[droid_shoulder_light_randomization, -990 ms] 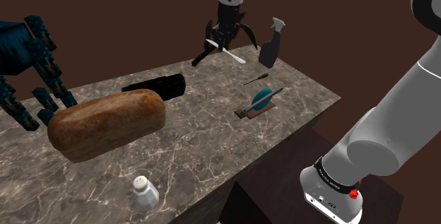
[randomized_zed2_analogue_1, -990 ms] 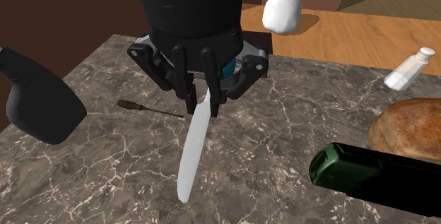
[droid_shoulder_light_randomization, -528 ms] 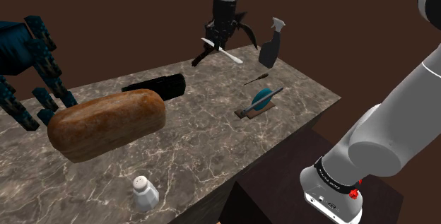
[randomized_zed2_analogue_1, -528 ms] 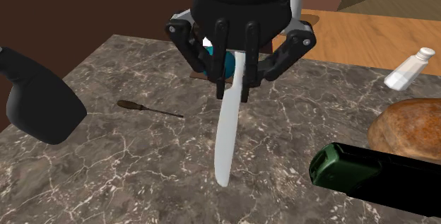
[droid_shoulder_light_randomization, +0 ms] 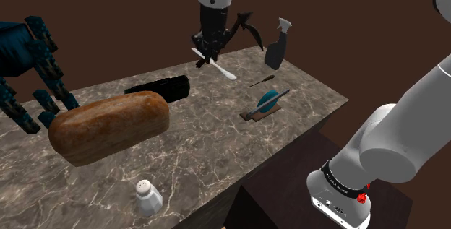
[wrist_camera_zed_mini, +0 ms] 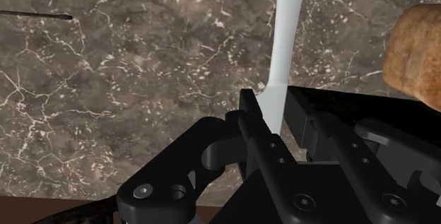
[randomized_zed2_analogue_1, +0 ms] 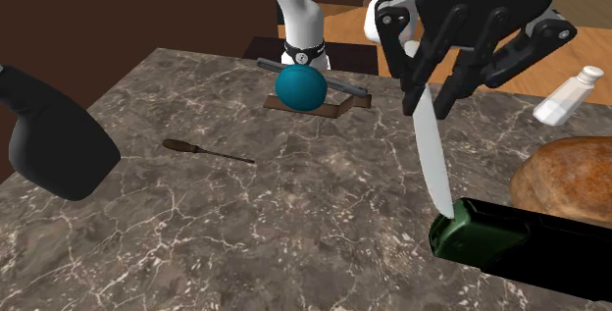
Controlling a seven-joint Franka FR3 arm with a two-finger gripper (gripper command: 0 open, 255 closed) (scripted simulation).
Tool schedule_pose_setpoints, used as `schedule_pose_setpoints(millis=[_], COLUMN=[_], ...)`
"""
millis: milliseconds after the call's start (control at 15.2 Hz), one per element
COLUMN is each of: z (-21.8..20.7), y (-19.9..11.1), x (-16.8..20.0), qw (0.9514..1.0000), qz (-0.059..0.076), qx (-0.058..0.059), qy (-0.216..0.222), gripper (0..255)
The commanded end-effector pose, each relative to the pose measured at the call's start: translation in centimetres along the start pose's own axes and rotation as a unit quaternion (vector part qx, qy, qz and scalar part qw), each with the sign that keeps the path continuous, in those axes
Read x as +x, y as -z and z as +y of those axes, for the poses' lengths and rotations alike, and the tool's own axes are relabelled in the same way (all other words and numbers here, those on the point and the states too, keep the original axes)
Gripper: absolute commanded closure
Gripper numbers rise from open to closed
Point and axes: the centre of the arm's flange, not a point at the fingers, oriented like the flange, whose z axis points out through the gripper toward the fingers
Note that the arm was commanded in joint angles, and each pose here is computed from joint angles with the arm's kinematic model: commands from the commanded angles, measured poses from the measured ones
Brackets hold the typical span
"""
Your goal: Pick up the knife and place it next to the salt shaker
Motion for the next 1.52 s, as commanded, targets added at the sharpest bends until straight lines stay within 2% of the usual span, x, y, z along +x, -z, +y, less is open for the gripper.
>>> schedule_pose_setpoints(millis=[0, 858, 1452], z=[-2.4, -18.0, -18.7], y=[0.2, 0.4, -3.8], x=[-1.2, -8.4, -8.7], qw=[1.0000, 1.0000, 1.0000], qz=[0.000, 0.000, 0.000], qx=[0.000, 0.000, 0.000], qy=[-0.001, -0.001, -0.001], gripper=[255, 255, 255])
